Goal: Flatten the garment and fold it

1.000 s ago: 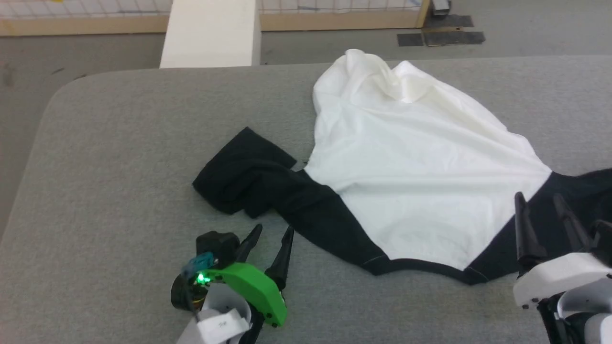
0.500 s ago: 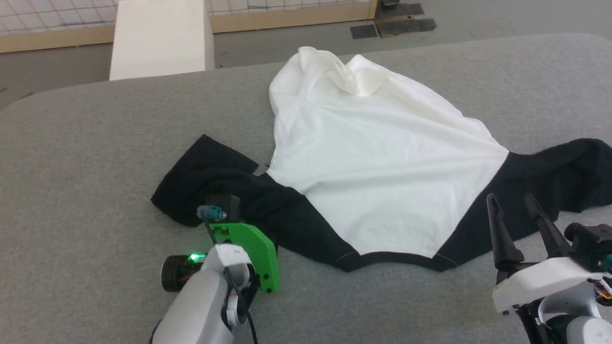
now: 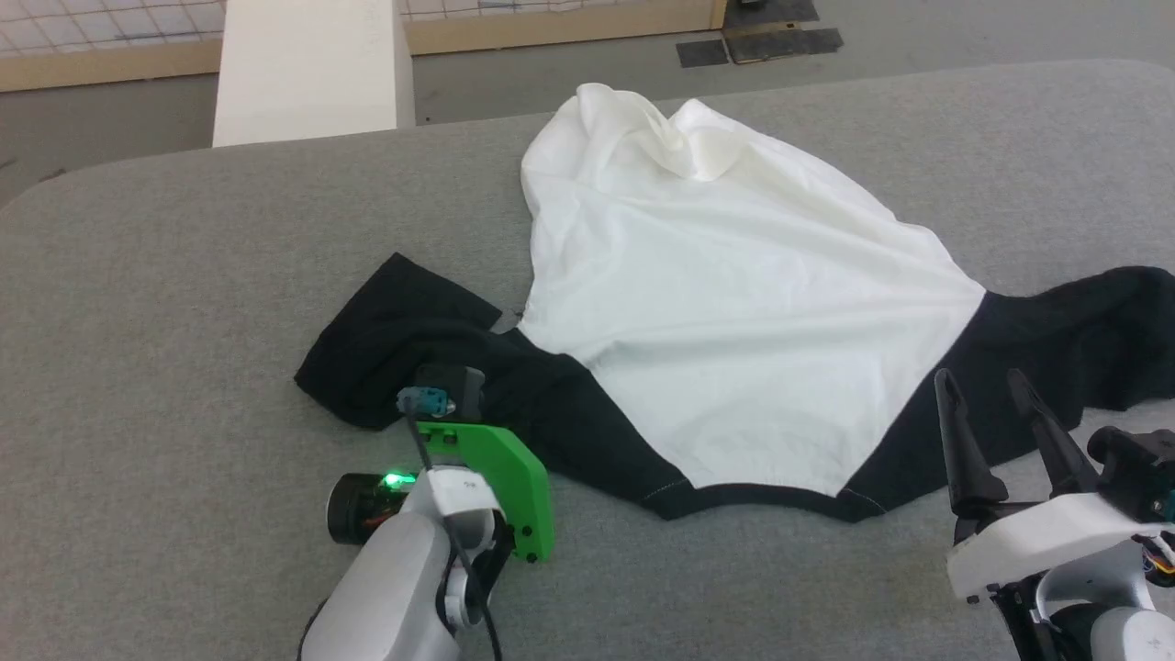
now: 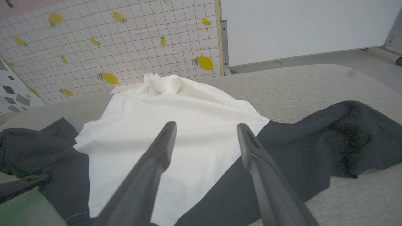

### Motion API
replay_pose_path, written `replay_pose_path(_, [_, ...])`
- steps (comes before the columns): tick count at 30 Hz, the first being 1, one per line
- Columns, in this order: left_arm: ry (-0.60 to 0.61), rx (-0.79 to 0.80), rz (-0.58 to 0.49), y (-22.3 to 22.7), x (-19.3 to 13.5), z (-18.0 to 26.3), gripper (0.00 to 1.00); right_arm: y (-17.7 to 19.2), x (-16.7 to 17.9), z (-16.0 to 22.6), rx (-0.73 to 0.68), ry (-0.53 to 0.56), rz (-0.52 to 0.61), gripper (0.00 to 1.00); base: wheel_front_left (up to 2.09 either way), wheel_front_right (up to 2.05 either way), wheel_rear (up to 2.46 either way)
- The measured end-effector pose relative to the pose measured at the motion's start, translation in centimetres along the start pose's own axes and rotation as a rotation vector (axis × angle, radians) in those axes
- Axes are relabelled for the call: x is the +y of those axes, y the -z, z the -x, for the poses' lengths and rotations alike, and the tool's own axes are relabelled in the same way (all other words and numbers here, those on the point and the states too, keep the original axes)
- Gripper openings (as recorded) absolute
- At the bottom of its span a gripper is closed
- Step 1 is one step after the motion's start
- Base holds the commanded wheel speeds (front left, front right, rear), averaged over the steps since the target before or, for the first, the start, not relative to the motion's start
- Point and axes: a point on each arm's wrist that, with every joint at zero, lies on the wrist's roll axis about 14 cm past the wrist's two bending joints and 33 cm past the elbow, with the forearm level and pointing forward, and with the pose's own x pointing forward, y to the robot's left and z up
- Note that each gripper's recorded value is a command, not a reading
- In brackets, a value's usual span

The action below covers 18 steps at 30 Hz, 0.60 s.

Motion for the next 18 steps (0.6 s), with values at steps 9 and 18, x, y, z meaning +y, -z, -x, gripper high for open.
replay_pose_path(9, [-0.124,-0.09,0.118,0.5,4.5,4.2,0.0,1.1,1.3,-0.6,0.082,-0.041,-0.003,1.0,0.0,0.0,0.0])
replay_pose_path(18, [-0.239,-0.11,0.188,2.3,7.1,9.1,0.0,8.0,-1.1,1.8,0.457,0.024,-0.021,1.0,0.0,0.0,0.0])
